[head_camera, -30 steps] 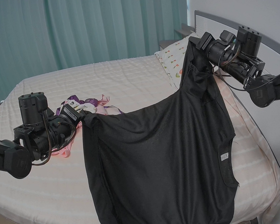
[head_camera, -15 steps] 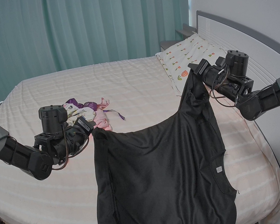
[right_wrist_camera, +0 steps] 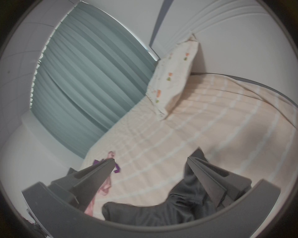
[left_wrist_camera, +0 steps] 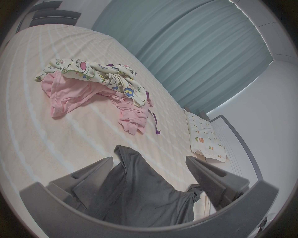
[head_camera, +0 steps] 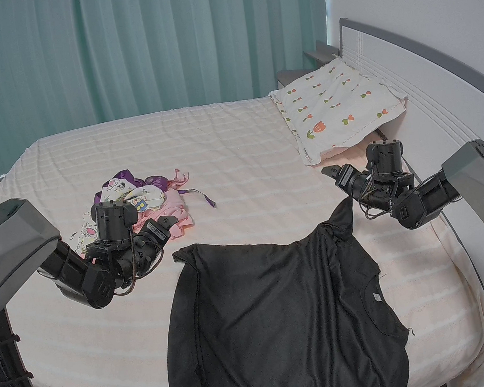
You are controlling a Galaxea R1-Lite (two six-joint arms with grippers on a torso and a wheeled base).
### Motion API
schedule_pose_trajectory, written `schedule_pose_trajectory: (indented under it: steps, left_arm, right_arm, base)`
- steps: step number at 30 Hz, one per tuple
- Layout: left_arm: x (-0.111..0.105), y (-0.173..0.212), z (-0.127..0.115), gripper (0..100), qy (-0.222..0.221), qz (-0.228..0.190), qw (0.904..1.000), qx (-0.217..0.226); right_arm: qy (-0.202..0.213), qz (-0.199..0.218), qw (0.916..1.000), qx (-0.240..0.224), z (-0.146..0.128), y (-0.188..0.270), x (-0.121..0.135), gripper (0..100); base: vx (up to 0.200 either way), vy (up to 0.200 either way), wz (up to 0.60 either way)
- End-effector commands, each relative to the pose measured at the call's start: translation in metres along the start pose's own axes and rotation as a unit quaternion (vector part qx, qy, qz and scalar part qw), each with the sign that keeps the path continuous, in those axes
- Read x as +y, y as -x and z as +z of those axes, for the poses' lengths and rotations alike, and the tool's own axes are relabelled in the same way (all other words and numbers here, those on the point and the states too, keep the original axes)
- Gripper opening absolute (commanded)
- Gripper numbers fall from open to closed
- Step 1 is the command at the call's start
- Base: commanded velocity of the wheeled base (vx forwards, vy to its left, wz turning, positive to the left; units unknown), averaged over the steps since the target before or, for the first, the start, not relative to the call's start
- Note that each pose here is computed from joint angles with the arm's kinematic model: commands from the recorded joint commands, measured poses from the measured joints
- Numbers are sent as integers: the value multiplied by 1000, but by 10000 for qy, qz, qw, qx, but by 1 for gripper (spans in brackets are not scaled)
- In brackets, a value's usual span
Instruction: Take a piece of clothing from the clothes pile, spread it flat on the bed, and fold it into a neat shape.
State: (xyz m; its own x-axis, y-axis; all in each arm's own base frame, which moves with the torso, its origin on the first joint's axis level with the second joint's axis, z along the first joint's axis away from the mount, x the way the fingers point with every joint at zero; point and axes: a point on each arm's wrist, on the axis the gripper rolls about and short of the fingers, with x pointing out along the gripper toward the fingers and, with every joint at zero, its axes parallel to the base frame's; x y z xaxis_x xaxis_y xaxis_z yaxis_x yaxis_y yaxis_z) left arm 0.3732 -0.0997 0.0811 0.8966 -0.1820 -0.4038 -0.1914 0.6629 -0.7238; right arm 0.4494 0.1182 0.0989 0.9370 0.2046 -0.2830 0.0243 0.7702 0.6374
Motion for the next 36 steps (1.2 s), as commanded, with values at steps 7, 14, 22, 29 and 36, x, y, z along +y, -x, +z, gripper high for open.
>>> schedule_pose_trajectory:
  steps: [7,14,22,29,36]
  left_arm:
    - [12,-3,-9,100,45,174,9996,211]
    - [5,-5,-3,100,218,-54,9994,246]
    - [9,-7,7,100,415,-155,9986,292]
    - [16,-7,1,100,689,-47,9966,451]
    - [26,-10,8,100,796,-126,9947,638]
  right_arm:
    - [-28,-987,9945,343,1,-8,-48,100]
    - [-251,-1106,9905,779,12,43,-69,100]
    - [-591,-1097,9836,1301,0,120,-99,100]
    - [-677,-841,9824,1523,-37,131,-125,100]
    - [-652,-614,9848,1490,-50,116,-137,100]
  base:
    - [0,0,0]
    - [0,0,0]
    - [0,0,0]
    - [0,0,0]
    - [0,0,0]
